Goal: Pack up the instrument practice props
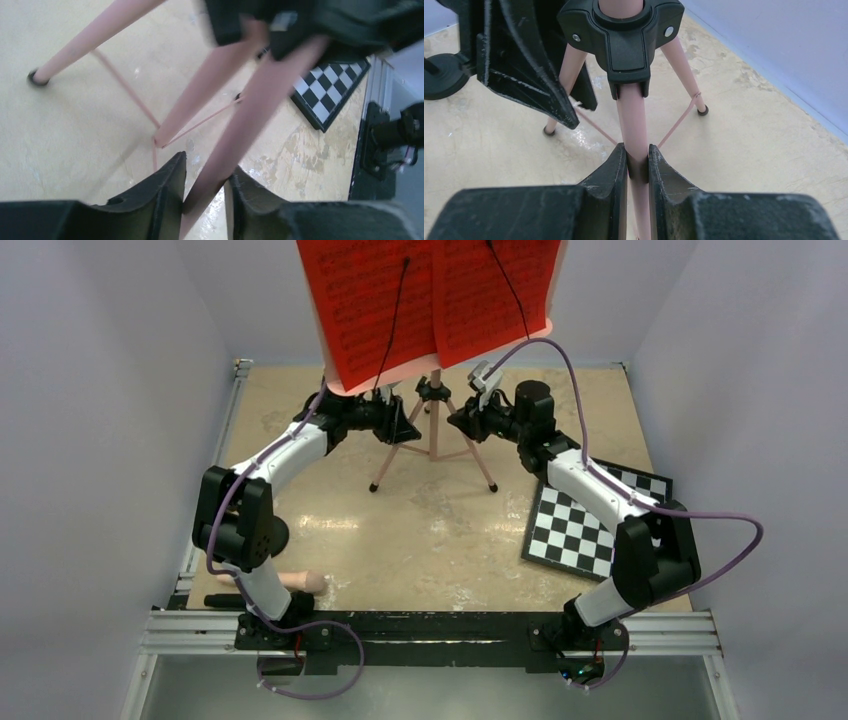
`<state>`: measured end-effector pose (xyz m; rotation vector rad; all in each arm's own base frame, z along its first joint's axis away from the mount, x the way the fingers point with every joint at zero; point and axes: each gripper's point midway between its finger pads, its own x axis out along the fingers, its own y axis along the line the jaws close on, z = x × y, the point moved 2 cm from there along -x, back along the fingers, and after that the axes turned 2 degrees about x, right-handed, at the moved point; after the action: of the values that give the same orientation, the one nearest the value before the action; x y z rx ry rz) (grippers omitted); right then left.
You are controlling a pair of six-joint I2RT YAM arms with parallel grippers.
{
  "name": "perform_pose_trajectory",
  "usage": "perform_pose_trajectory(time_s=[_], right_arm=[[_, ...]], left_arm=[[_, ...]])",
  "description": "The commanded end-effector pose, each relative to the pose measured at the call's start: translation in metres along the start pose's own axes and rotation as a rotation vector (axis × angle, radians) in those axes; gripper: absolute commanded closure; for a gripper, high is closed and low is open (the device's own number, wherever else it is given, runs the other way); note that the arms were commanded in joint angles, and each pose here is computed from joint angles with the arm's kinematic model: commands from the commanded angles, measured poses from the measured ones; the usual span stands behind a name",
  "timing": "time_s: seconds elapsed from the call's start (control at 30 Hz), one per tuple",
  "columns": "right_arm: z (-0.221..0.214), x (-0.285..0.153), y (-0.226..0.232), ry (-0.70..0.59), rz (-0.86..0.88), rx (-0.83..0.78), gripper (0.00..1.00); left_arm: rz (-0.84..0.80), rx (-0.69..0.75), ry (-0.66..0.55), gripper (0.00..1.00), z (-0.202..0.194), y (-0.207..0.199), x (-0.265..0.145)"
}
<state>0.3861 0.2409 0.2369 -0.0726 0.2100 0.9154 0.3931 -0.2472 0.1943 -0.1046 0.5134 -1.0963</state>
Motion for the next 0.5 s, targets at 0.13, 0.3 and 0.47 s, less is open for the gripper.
perform_pose_trajectory(time_s=[0.13, 0.3, 0.47], right_arm=[[-0.054, -0.025, 0.046, 0.241, 0.144, 0.259, 1.00], [-0.057, -0.030, 0.045, 0.236, 0.118, 0.253, 0.62], [-0.040, -0.029, 0.038, 0.224, 0.116, 0.208, 0.33]], left_arm=[[0.350, -0.312, 0.073, 0.46, -0.029, 0.062, -0.029], [0.373, -0.290, 0.052, 0.34, -0.024, 0.049, -0.045], [0.396, -0.267, 0.052, 0.31, -0.023, 0.042, -0.059]])
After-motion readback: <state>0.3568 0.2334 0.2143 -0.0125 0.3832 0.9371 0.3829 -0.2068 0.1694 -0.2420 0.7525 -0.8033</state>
